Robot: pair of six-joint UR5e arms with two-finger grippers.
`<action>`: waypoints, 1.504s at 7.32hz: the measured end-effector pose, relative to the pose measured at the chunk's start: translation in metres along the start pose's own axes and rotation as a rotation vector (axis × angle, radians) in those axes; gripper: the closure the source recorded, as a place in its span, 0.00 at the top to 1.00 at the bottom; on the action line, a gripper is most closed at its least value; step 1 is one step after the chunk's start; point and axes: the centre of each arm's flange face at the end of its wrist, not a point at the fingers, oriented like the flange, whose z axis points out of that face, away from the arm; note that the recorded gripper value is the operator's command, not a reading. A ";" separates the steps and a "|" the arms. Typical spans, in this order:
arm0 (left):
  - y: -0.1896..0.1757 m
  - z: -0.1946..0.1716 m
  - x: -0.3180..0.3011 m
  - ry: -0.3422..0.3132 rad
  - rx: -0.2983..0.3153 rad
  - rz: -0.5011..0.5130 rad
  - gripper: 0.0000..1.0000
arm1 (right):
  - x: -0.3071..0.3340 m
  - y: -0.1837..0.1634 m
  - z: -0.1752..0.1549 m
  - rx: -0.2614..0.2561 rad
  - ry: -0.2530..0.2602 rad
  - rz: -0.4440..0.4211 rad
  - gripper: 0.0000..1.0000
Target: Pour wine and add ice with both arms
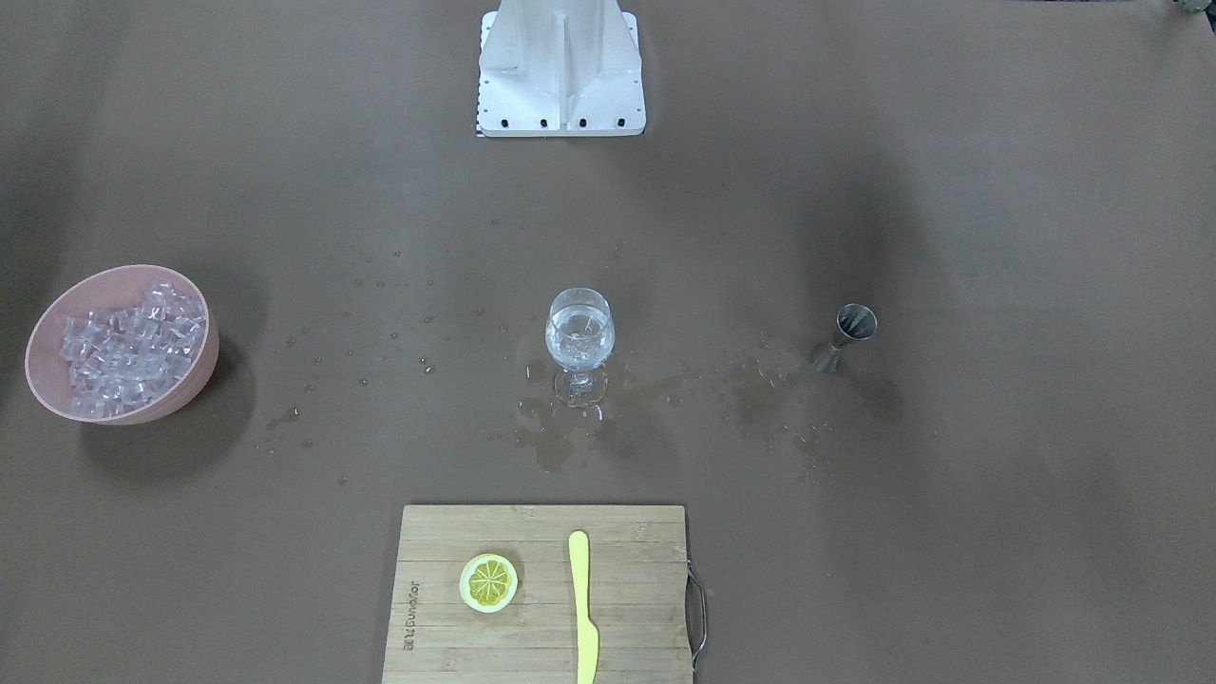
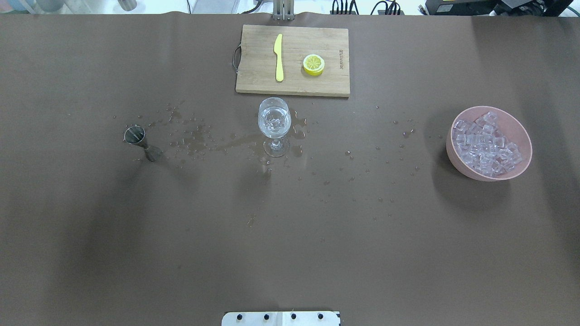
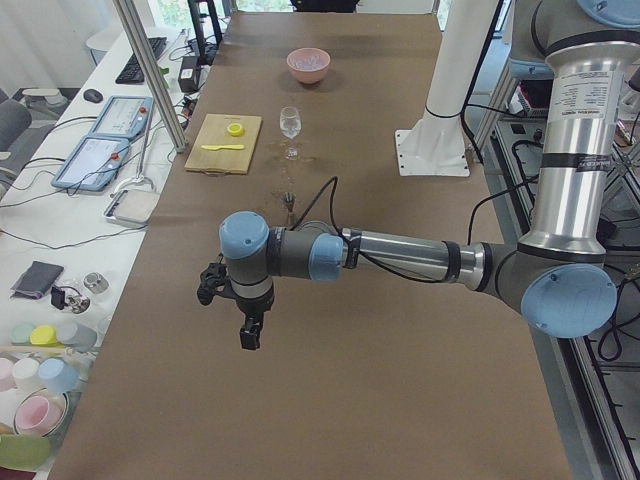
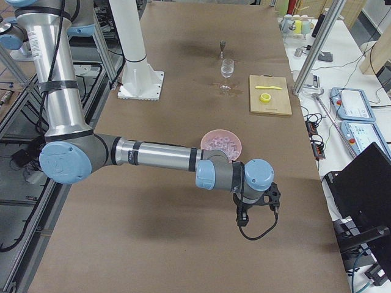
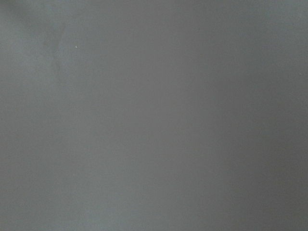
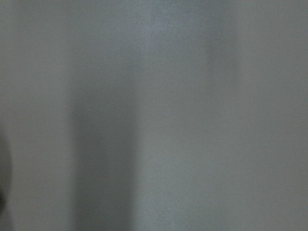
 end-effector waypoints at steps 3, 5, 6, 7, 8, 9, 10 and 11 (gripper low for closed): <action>0.024 0.000 -0.015 0.000 -0.009 -0.039 0.99 | -0.029 0.003 -0.036 0.009 0.005 0.016 1.00; 0.026 0.001 -0.018 -0.001 -0.011 -0.046 0.99 | -0.049 0.008 -0.056 0.004 0.016 0.028 1.00; 0.026 0.001 -0.018 -0.001 -0.012 -0.047 0.99 | -0.052 0.009 -0.058 0.002 0.017 0.031 1.00; 0.026 0.001 -0.018 -0.002 -0.012 -0.048 0.99 | -0.052 0.010 -0.058 0.001 0.018 0.033 1.00; 0.026 0.001 -0.018 -0.002 -0.012 -0.048 0.99 | -0.052 0.010 -0.058 0.000 0.018 0.034 1.00; 0.026 0.001 -0.018 -0.002 -0.012 -0.048 0.99 | -0.052 0.011 -0.058 -0.001 0.018 0.035 1.00; 0.026 0.001 -0.018 -0.002 -0.012 -0.048 0.99 | -0.052 0.011 -0.058 -0.002 0.018 0.035 1.00; 0.026 0.001 -0.018 -0.002 -0.012 -0.048 0.99 | -0.051 0.011 -0.058 -0.002 0.018 0.036 1.00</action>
